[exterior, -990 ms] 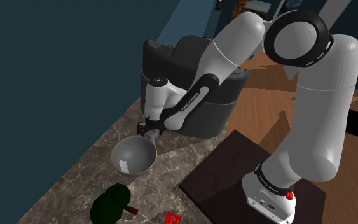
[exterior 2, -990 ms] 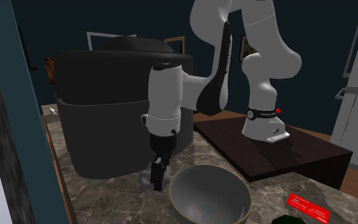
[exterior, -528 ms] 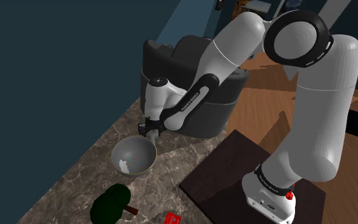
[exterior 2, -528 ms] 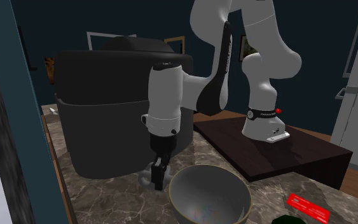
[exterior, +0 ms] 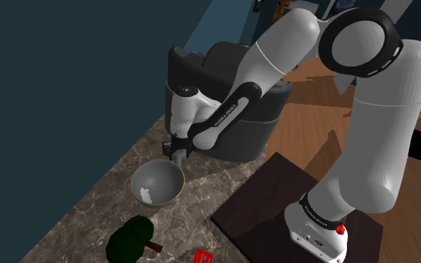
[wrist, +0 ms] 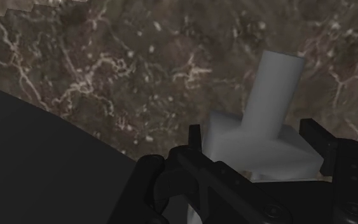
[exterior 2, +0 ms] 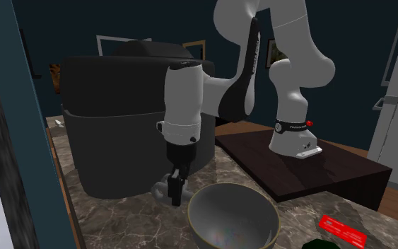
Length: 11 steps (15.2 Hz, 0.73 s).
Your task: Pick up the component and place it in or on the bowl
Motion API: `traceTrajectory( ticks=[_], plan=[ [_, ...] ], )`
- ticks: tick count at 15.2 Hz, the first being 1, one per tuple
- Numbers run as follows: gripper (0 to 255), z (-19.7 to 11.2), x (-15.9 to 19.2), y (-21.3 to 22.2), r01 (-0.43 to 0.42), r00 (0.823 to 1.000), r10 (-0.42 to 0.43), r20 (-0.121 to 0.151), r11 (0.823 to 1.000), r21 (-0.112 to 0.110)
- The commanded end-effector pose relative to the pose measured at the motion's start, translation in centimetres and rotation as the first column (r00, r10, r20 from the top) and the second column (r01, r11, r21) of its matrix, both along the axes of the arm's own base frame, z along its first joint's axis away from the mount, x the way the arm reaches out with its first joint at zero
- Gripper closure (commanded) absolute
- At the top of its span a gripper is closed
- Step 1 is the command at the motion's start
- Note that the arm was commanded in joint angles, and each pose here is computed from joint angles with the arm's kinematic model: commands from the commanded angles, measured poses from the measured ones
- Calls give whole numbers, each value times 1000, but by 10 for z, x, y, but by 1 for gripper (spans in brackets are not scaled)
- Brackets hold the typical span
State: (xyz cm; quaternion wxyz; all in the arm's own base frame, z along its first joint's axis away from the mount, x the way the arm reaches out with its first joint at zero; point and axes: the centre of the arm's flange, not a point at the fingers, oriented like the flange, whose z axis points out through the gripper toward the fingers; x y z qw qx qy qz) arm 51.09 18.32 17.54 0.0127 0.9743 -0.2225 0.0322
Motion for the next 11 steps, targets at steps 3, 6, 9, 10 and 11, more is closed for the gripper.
traceTrajectory(
  ticks=[3, 6, 9, 10, 11],
  plan=[
    [255, 20, 0, 1, 0, 1000, 0, 0, 1000, 0],
    [255, 36, 0, 1, 0, 1000, 0, 0, 1000, 0],
    [255, 52, 0, 1, 0, 1000, 0, 0, 1000, 0],
    [255, 57, 0, 1, 0, 1000, 0, 0, 1000, 0],
    [255, 62, 0, 1, 0, 1000, 0, 0, 1000, 0]
  ],
)
